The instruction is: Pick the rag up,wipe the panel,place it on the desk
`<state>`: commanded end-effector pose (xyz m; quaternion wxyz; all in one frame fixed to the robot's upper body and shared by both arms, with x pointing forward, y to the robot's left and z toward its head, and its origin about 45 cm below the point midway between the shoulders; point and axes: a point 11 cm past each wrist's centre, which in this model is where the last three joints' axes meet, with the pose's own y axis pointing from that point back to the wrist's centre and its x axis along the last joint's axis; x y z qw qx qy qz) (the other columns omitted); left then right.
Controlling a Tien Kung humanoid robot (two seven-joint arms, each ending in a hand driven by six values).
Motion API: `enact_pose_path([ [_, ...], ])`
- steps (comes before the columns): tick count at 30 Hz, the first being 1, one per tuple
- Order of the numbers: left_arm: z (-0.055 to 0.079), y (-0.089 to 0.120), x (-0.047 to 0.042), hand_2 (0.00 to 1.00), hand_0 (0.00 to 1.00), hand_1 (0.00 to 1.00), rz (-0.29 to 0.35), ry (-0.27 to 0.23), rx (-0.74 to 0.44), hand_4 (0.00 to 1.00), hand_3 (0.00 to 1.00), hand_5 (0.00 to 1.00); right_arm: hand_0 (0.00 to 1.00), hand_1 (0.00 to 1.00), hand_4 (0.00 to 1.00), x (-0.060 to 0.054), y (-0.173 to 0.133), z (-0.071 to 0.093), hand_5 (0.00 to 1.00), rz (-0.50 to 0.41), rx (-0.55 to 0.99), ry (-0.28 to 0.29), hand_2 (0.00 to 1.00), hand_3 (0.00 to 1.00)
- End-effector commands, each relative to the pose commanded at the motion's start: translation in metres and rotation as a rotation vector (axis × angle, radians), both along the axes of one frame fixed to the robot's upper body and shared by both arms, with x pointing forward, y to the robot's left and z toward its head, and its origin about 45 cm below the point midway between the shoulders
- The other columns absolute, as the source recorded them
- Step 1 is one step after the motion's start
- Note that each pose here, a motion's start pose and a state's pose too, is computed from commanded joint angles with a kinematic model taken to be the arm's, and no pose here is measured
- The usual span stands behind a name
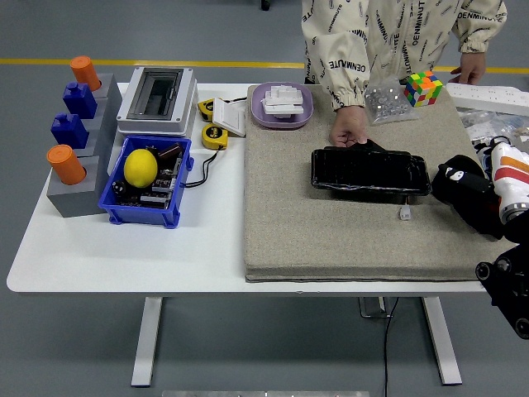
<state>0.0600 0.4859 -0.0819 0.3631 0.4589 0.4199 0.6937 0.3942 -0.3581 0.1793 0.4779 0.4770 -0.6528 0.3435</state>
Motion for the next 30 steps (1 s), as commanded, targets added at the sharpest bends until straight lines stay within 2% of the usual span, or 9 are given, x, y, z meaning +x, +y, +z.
enact_pose_path([
  [13, -0.001, -0.001, 0.0004, 0.635, 0.604, 0.636, 0.001, -0.001, -0.003, 0.632, 0.562, 0.450, 0.659, 0.624, 0.998, -0.001, -0.023, -0.015, 0.692, -0.039, 0.005, 0.042, 0.703, 0.719],
  [23, -0.001, -0.001, -0.0003, 0.636, 0.604, 0.636, 0.000, 0.001, -0.003, 0.631, 0.561, 0.448, 0.665, 0.624, 0.998, -0.005, -0.025, -0.034, 0.694, -0.047, 0.019, 0.082, 0.702, 0.717],
  [30, 0.000, 0.000, -0.0010, 0.636, 0.604, 0.636, -0.002, 0.004, -0.001, 0.631, 0.561, 0.448, 0.666, 0.626, 0.998, -0.007, -0.025, -0.040, 0.694, -0.031, 0.015, 0.096, 0.702, 0.717],
])
